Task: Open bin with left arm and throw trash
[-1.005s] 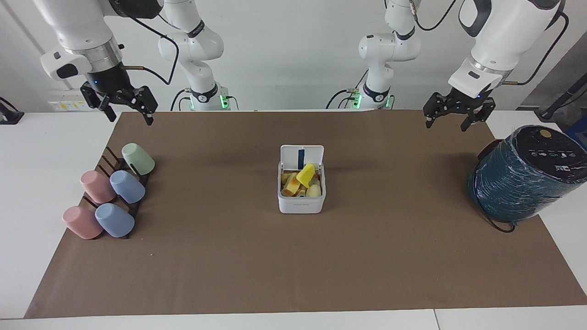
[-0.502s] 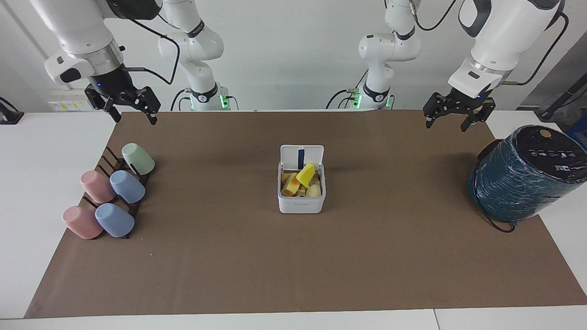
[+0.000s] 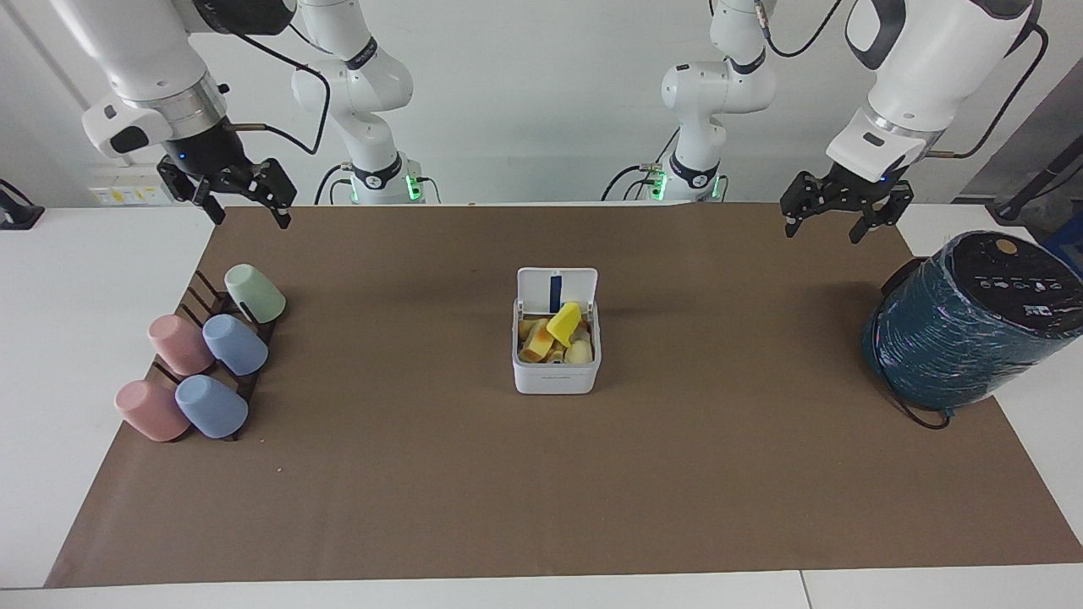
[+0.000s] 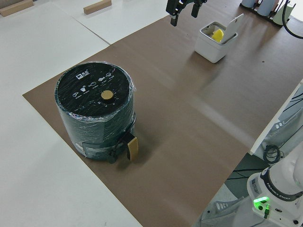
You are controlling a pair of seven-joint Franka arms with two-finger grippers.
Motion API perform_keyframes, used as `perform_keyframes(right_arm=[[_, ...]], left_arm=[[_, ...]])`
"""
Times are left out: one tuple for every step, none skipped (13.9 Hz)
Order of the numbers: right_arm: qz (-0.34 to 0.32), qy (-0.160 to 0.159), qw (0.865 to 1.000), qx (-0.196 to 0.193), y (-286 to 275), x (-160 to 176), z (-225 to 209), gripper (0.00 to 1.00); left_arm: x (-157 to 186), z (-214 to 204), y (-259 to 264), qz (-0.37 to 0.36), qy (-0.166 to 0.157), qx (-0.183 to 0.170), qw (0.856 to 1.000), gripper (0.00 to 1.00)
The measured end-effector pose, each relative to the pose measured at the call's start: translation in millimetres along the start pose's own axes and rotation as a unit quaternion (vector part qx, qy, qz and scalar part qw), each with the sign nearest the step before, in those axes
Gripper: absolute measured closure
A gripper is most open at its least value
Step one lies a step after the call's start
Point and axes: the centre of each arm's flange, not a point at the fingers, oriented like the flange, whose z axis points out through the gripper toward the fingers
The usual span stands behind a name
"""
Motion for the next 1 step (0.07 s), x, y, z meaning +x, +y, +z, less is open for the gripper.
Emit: perform_keyframes(right_arm=[[0.0, 0.0, 1.0, 0.0, 0.1, 0.0, 0.0, 0.0]], left_arm=[[-0.1, 1.1, 0.4, 0.0, 0.0, 0.0, 1.0, 0.0]])
